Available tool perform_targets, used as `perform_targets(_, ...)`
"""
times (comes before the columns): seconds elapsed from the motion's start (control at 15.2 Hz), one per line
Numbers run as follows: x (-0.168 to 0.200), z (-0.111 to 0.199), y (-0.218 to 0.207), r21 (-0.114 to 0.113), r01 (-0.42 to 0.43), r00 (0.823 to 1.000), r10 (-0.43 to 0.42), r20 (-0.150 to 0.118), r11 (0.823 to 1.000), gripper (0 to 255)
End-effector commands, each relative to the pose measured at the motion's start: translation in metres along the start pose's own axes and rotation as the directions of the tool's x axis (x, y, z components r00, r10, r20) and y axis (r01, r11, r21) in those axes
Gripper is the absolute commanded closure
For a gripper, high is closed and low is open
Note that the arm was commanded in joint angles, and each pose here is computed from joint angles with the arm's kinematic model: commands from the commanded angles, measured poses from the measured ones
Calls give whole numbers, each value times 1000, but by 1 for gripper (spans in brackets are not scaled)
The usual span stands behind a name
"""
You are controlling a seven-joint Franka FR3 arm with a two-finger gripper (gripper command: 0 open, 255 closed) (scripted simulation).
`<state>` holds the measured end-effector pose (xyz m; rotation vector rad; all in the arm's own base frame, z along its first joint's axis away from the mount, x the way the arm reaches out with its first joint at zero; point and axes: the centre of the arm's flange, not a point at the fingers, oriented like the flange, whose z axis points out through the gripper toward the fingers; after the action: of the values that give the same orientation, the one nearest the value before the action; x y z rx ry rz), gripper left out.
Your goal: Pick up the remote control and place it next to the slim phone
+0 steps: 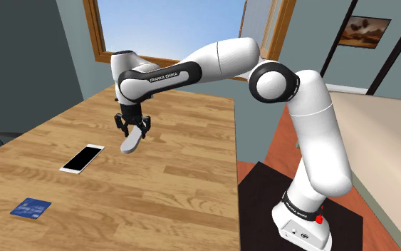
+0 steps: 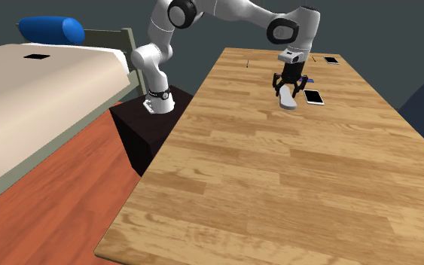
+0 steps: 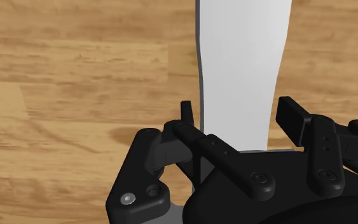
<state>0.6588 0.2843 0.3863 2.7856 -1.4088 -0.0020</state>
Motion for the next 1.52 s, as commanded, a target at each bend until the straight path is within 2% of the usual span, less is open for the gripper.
perform_targets(0.0, -1, 9, -1, 1, 0, 1000, 0, 0, 1000, 255)
perform_targets(0.2, -1, 28, -2, 1, 0, 1000, 0, 0, 1000, 255)
perform_targets(0.73, -1, 28, -2, 1, 0, 1000, 0, 0, 1000, 255)
perform_targets(0.79, -1, 28, -2, 1, 0, 1000, 0, 0, 1000, 0)
perform_targets(1.12, -1, 28, -2, 1, 0, 1000, 0, 0, 1000, 0)
perform_targets(1.39, -1, -22, -2, 1, 0, 1000, 0, 0, 1000, 0)
perform_targets(1.45, -1, -22, -2, 1, 0, 1000, 0, 0, 1000, 0)
